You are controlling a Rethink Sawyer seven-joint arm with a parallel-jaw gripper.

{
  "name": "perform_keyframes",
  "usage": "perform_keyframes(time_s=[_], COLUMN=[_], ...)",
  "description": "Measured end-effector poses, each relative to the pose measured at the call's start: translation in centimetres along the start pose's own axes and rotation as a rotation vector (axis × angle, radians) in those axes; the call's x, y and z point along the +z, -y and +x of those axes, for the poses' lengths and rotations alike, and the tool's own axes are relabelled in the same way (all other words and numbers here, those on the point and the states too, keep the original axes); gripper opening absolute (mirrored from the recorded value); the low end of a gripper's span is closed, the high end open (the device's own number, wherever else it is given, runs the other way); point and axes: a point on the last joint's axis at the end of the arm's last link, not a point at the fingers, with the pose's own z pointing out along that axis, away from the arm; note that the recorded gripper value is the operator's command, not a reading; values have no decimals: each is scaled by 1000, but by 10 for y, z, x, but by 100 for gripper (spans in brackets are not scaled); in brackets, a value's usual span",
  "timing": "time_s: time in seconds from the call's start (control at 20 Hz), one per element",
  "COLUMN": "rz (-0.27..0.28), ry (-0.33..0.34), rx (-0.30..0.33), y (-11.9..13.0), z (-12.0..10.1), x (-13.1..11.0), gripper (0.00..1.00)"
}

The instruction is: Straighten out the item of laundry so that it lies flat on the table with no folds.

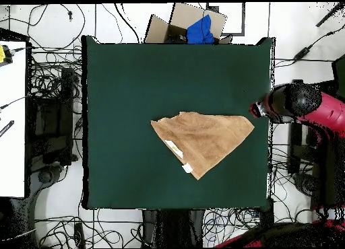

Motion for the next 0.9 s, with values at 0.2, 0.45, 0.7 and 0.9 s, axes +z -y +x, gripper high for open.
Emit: perform_keyframes(time_s=[0.2,0.45,0.7,0.9], rz=[-7,-37,-52,-25], ry=[-55,-134,-158,-150], rx=[-45,-172,-324,-376], y=[11,21,37,48], z=[9,20,26,26], x=[-7,-37,-76,-92], gripper=[100,100,100,100])
